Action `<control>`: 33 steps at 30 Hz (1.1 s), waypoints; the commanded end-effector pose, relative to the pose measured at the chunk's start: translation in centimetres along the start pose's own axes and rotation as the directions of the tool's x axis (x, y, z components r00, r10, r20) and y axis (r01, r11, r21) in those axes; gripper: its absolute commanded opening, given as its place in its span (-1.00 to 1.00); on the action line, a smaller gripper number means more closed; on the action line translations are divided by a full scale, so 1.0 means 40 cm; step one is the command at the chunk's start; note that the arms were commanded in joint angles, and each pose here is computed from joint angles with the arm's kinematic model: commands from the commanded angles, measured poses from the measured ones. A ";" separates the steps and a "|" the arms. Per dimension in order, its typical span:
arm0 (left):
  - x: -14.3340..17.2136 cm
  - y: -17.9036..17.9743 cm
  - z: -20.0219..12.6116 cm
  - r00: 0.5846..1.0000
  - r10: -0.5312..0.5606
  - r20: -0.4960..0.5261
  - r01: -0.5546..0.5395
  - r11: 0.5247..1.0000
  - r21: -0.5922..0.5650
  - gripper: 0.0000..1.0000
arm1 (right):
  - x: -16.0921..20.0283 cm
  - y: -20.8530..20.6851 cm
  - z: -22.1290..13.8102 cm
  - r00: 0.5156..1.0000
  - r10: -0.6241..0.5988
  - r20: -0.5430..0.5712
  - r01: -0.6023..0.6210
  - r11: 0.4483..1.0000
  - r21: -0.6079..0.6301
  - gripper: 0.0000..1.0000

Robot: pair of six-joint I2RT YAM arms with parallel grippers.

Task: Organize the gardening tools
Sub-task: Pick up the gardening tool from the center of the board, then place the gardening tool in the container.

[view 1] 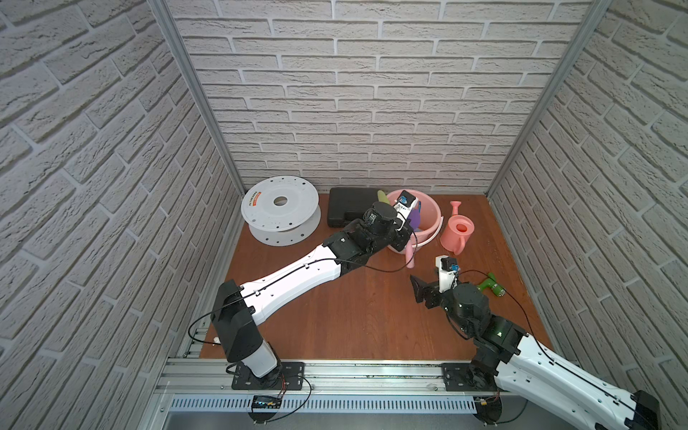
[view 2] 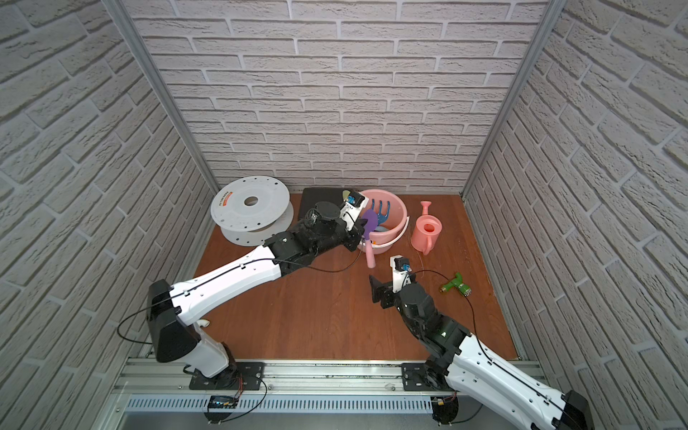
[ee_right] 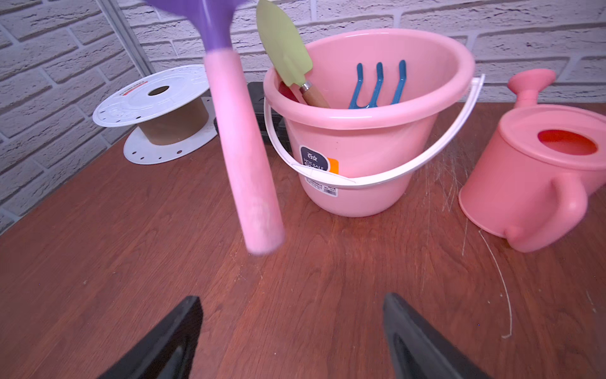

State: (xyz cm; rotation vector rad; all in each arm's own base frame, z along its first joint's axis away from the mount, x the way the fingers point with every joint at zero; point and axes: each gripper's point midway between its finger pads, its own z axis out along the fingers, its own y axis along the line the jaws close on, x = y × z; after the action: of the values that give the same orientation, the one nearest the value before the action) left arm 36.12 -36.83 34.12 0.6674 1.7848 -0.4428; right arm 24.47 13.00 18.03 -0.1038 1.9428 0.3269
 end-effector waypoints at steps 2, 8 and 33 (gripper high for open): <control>-0.145 0.077 0.038 0.974 0.101 0.201 -0.068 0.984 -0.166 -1.00 | -0.045 -0.022 -0.021 0.998 0.036 0.058 -0.039 0.998 0.049 0.89; -0.207 0.156 0.153 0.932 0.165 0.322 -0.064 0.952 -0.301 -1.00 | -0.052 -0.031 -0.028 0.997 0.035 0.067 -0.039 0.997 0.063 0.91; -0.025 0.178 0.222 0.978 0.038 0.203 0.018 0.963 -0.268 0.96 | -0.047 -0.061 -0.026 0.997 0.031 0.067 -0.039 0.990 0.137 1.00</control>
State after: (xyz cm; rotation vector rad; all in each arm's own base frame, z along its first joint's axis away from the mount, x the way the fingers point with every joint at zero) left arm 48.81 -38.45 26.19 0.5223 1.7003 -0.1898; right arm 24.47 10.44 17.97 -0.0090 1.9439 0.2094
